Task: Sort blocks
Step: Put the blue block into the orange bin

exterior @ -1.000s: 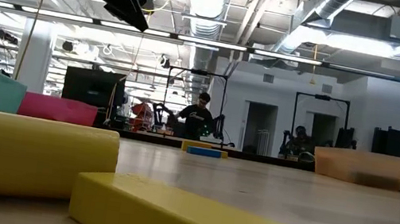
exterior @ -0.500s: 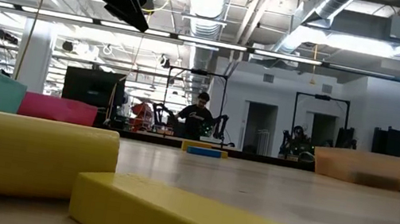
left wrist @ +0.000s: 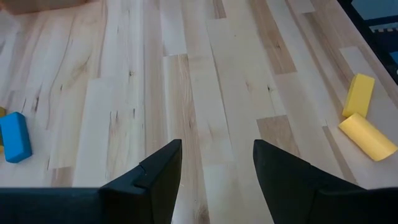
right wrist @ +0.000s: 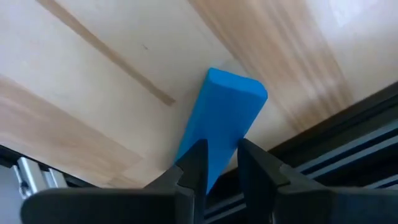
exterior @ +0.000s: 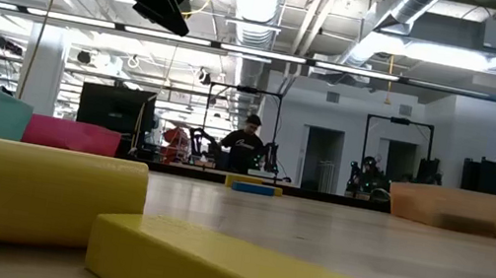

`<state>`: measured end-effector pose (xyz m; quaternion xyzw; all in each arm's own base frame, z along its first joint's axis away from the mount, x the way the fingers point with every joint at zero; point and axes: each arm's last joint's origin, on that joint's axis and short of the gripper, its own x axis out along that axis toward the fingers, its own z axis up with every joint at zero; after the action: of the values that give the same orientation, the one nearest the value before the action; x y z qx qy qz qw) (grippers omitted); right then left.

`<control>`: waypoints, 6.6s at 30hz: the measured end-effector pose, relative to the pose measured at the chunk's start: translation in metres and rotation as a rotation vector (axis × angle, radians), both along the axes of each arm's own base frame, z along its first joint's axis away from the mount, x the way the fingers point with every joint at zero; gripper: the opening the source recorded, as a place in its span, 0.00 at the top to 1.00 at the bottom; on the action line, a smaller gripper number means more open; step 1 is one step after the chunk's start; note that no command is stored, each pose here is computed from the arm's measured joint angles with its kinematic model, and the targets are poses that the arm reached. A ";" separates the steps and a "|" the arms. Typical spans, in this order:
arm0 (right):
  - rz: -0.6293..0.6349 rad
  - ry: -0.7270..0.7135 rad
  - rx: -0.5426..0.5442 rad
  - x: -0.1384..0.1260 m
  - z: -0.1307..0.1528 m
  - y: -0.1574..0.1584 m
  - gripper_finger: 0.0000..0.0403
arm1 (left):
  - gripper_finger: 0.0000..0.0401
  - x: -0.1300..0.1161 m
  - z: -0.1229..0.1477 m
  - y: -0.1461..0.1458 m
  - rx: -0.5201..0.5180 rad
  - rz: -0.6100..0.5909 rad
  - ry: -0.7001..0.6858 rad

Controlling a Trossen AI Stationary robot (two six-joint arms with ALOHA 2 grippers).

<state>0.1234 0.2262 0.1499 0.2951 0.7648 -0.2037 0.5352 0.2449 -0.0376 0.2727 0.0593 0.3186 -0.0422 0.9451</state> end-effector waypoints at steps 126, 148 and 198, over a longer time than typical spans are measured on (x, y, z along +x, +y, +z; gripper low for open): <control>0.320 -0.289 -0.548 0.190 0.052 -0.213 0.70 | 0.52 -0.015 -0.060 -0.029 -0.147 -0.101 -0.373; -0.126 -0.282 -0.764 0.103 0.132 -0.375 0.69 | 0.52 -0.022 -0.074 -0.031 -0.124 -0.128 -0.355; -0.395 -0.052 -0.559 0.021 0.063 -0.414 0.58 | 0.52 -0.026 -0.074 -0.043 -0.162 -0.130 -0.348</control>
<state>0.1444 -0.1877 0.2128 0.2843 0.5935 -0.4975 0.5652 0.2188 -0.0802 0.1988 0.0100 0.1418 -0.1175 0.9829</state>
